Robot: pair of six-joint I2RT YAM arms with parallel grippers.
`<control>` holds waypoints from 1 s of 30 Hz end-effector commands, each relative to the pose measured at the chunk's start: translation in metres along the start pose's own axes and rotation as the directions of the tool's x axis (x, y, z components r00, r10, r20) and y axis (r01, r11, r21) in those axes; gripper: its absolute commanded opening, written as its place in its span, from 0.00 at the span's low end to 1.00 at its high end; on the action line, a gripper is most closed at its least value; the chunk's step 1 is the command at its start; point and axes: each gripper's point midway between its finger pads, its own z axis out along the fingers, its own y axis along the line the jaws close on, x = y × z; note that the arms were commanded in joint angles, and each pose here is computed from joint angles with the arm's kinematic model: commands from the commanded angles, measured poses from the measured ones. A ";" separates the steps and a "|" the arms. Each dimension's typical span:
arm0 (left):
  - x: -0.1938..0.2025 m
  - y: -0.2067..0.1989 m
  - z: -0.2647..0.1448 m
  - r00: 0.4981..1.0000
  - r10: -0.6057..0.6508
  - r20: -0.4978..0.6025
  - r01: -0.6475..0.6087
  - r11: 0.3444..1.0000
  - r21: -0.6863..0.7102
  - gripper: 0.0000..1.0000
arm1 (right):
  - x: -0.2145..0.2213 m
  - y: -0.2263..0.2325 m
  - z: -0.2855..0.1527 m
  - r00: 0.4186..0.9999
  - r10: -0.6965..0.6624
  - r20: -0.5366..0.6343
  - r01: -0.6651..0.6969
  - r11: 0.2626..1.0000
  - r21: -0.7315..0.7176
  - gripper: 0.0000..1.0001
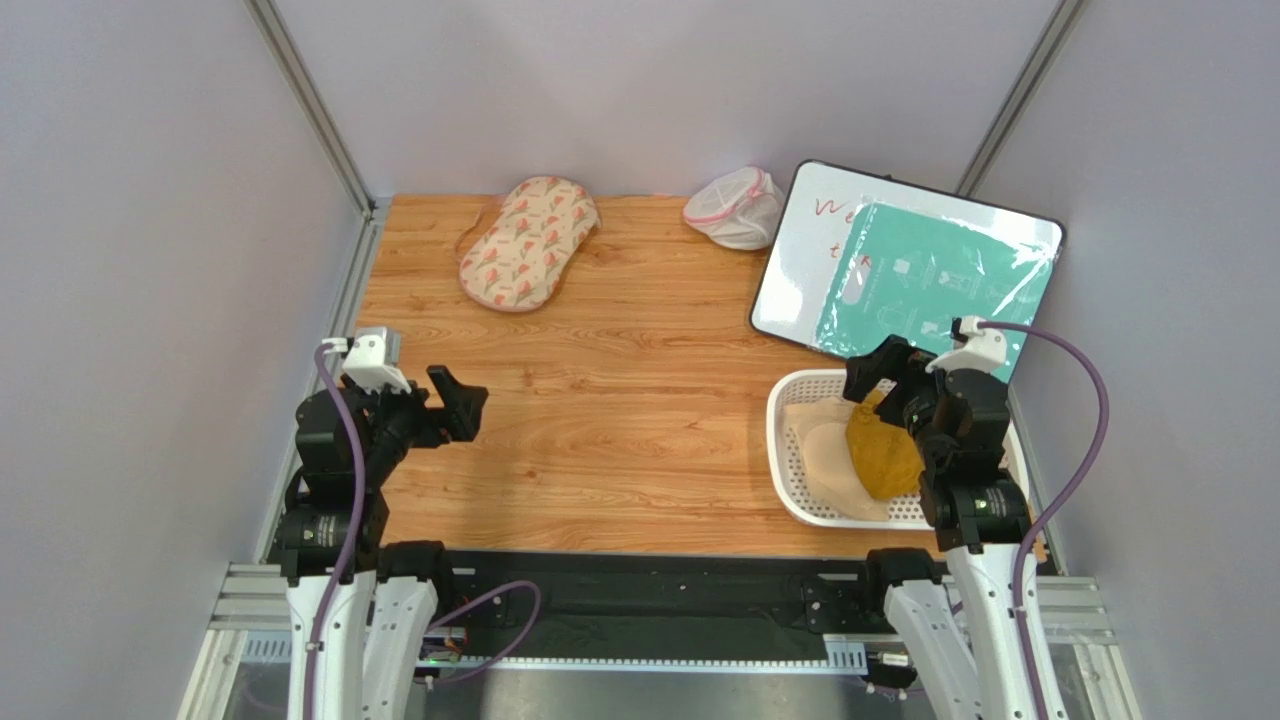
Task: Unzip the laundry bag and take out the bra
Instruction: Move the laundry bag to the center of the board.
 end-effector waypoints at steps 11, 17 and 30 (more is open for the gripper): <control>0.001 0.015 0.019 0.997 -0.027 -0.067 0.022 0.997 -0.073 0.96 | -0.012 0.004 0.000 0.999 0.000 0.047 0.001 1.000 -0.019 0.95; -0.004 0.000 0.069 0.976 0.004 -0.218 -0.021 0.997 -0.075 0.95 | -0.007 0.016 0.003 1.000 -0.004 0.012 0.005 0.997 -0.082 0.95; -0.026 0.032 0.241 0.882 -0.210 -0.421 0.168 0.976 -0.135 0.92 | -0.007 0.033 0.000 1.000 -0.009 0.004 0.009 0.984 -0.177 0.94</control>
